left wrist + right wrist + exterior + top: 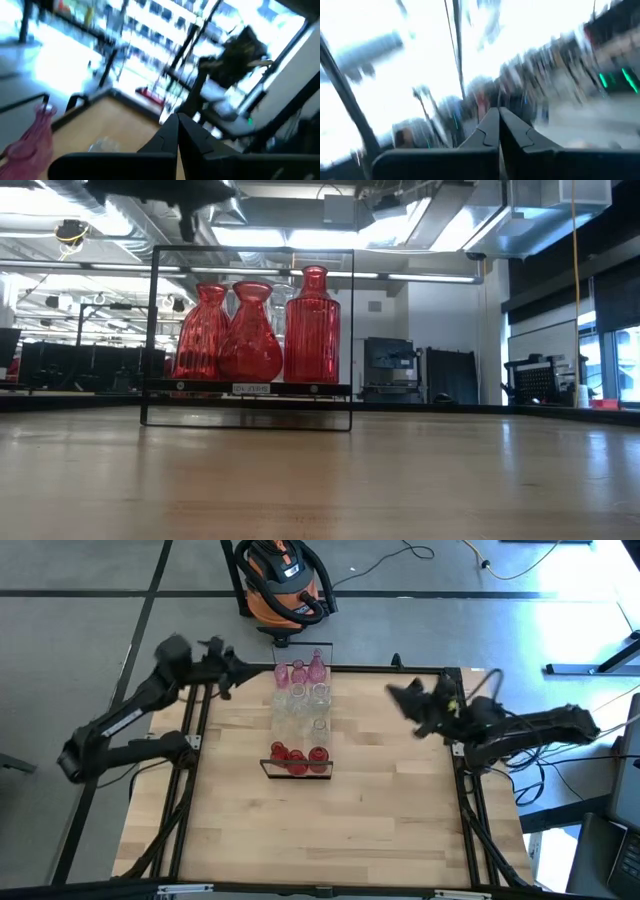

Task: Sort vases onto shelf
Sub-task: Return to Home Position

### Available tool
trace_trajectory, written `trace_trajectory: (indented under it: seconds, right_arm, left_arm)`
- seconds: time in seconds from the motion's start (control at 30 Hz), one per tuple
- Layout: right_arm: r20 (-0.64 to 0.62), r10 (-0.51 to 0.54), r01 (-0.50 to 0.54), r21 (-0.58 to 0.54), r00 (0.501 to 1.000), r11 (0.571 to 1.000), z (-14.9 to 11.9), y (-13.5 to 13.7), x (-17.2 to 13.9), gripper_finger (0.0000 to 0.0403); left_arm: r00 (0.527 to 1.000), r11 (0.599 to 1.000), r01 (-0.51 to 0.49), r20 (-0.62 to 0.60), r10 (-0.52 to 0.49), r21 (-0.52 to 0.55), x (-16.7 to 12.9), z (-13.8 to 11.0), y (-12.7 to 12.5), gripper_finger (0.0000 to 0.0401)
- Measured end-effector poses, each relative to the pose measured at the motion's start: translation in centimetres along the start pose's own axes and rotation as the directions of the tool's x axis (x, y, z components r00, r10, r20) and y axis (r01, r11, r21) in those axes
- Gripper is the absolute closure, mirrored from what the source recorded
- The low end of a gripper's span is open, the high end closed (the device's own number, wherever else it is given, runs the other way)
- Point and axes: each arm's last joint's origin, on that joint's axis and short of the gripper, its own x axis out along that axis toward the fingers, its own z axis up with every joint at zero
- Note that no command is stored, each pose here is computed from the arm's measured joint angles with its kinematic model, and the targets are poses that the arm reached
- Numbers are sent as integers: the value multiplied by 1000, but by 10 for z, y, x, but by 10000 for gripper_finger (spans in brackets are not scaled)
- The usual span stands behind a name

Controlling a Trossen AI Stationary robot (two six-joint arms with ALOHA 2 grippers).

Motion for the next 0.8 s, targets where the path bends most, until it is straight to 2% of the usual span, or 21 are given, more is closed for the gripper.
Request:
trace_trajectory:
  seconds: [0.1, 0.17, 0.27, 0.37, 0.5, 0.57, 0.67, 0.8]
  right_arm:
    - [225, 51, -64, 51, 973, 997, -1, -32, -24, 403]
    - [306, 66, -88, 59, 950, 994, -3, -47, -36, 403]
    - [335, 80, -94, 25, 939, 995, -7, -61, -47, 403]
    - [297, 79, -73, -31, 952, 997, -15, -70, -52, 403]
    - [265, -3, 14, -40, 964, 999, -31, -84, -64, 403]
    - [290, -48, 59, -27, 956, 998, -37, -92, -77, 403]
    - [405, -72, 69, 21, 912, 997, -38, -101, -104, 403]
    - [411, -116, 103, 55, 904, 993, -45, -111, -131, 403]
  left_arm:
    - [988, 999, 36, 152, -33, -18, -14, -16, -10, 401]
    - [966, 996, 79, 250, -66, -41, -23, -32, -13, 401]
    - [926, 986, 146, 361, -108, -80, -36, -61, -14, 401]
    - [893, 979, 181, 432, -123, -96, -48, -85, -17, 401]
    - [867, 982, 153, 491, -81, -108, -61, -108, -18, 401]
    - [864, 983, 136, 501, -58, -121, -65, -117, -18, 401]
    - [879, 983, 105, 476, -22, -149, -69, -130, -16, 401]
    - [903, 980, 84, 430, 3, -182, -69, -142, -14, 401]
